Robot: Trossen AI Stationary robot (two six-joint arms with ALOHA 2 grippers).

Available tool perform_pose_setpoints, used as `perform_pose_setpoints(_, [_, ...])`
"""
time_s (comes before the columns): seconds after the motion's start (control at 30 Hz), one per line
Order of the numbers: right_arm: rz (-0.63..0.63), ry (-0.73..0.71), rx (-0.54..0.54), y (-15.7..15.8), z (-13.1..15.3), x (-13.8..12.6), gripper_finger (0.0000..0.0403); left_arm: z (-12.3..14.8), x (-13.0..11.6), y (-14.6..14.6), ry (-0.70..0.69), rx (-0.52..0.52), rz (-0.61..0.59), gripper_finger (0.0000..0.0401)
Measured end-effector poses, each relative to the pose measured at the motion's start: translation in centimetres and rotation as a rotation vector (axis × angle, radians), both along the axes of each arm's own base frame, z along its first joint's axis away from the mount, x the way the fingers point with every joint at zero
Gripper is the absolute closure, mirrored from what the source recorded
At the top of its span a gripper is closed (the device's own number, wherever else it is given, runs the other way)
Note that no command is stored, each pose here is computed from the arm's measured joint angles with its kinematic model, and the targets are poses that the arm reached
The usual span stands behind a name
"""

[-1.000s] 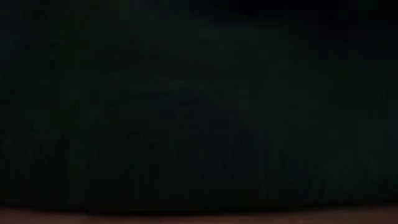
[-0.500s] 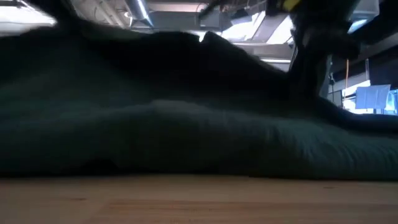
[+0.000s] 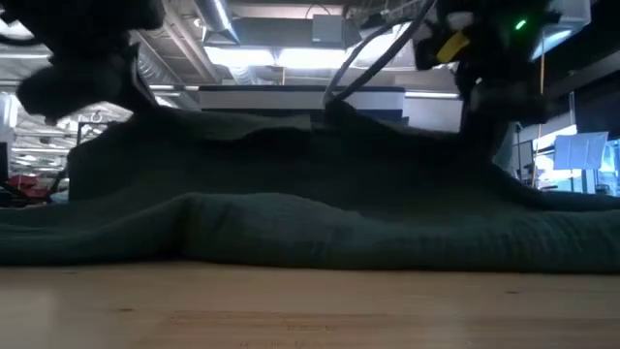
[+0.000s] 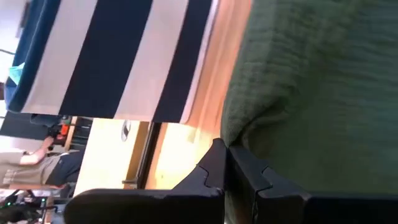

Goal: Fold Laundry from Bin

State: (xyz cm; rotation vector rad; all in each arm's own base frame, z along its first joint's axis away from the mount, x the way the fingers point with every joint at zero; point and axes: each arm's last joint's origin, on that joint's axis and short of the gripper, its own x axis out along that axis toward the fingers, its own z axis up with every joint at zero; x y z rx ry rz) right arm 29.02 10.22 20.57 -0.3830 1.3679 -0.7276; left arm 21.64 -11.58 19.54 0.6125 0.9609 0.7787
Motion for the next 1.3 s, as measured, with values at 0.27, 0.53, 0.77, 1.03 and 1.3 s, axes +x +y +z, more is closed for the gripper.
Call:
perform_pose_setpoints(0.27, [-0.079,-0.020,0.045,-2.7,-2.5,0.5,0.0395,-3.2,-0.3,2.5,-0.043,0.028,0.065,0.0400])
perform_pose_setpoints(0.53, [-0.165,-0.085,0.075,-4.6,-3.6,1.1,0.0380,-5.0,-0.2,4.3,-0.003,0.043,0.080,0.0360])
perform_pose_setpoints(0.77, [-0.239,-0.101,0.071,-6.1,-3.5,1.3,0.0290,-4.9,0.1,5.2,0.072,0.115,0.061,0.0306])
perform_pose_setpoints(1.03, [-0.253,-0.009,0.010,-6.8,0.1,1.6,0.0228,-3.9,0.2,4.1,0.172,0.143,-0.016,0.0282])
perform_pose_setpoints(1.3, [-0.181,-0.122,-0.111,-6.4,2.4,2.3,0.0226,-2.7,-0.2,2.0,0.117,0.101,-0.088,0.0281])
